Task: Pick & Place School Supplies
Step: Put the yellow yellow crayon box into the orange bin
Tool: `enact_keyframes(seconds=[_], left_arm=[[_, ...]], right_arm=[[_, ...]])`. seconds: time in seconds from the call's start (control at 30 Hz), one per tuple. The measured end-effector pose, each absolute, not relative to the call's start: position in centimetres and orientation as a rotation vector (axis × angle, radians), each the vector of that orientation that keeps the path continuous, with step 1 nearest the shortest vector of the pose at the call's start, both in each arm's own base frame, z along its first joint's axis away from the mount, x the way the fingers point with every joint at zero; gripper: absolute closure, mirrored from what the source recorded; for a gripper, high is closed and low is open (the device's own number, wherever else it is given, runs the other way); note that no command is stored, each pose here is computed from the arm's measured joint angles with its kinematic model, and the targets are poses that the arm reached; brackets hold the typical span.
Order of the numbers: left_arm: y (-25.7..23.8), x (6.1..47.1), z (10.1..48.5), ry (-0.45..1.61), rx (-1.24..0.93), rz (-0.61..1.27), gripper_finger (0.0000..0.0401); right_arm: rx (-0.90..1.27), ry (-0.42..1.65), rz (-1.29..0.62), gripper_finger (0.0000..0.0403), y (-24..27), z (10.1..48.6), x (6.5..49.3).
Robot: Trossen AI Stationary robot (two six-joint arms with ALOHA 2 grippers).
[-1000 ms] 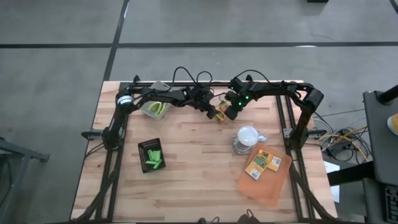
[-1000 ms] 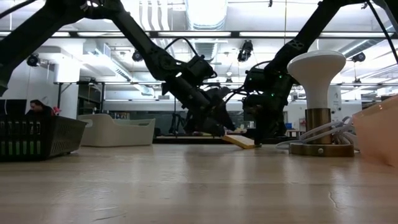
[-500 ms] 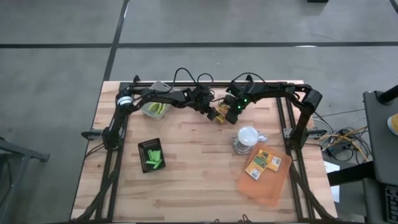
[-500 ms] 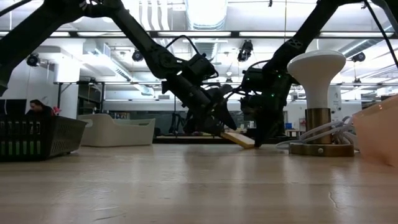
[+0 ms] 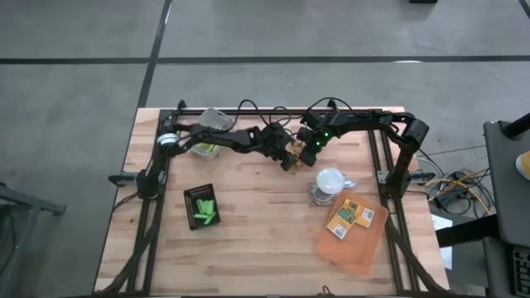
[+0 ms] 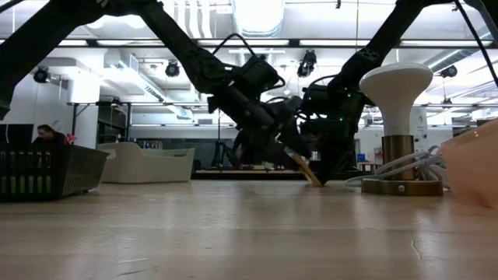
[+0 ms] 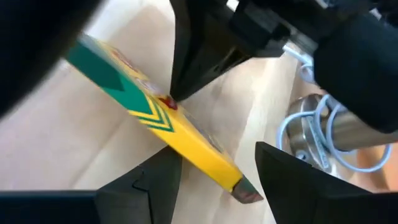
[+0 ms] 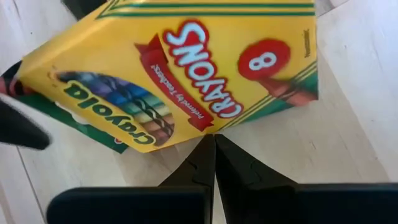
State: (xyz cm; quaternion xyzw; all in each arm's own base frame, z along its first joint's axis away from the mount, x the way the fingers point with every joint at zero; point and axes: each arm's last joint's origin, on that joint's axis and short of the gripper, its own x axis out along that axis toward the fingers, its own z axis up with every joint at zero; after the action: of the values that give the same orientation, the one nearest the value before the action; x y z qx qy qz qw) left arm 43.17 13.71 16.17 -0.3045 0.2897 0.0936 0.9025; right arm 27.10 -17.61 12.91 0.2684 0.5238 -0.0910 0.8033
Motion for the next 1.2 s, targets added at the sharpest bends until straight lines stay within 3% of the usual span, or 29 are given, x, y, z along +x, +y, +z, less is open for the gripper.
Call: enact_keyframes(seconds=[0.37, 0.77, 1.2], left_arm=[[13.66, 43.22, 16.02, 0.592, -0.655, 0.264, 0.0207], [13.71, 43.13, 15.87, 0.601, -0.658, 0.295, 0.0286], [13.77, 43.11, 15.88, 0.598, -0.672, 0.304, 0.0343]], right_arm=[[0.578, 1.119, -0.198, 0.0394, -17.62, 12.97, 27.11], [0.576, 1.118, -0.198, 0.0394, -17.64, 13.01, 27.13], [0.574, 1.119, -0.196, 0.0394, -17.64, 13.05, 27.09]])
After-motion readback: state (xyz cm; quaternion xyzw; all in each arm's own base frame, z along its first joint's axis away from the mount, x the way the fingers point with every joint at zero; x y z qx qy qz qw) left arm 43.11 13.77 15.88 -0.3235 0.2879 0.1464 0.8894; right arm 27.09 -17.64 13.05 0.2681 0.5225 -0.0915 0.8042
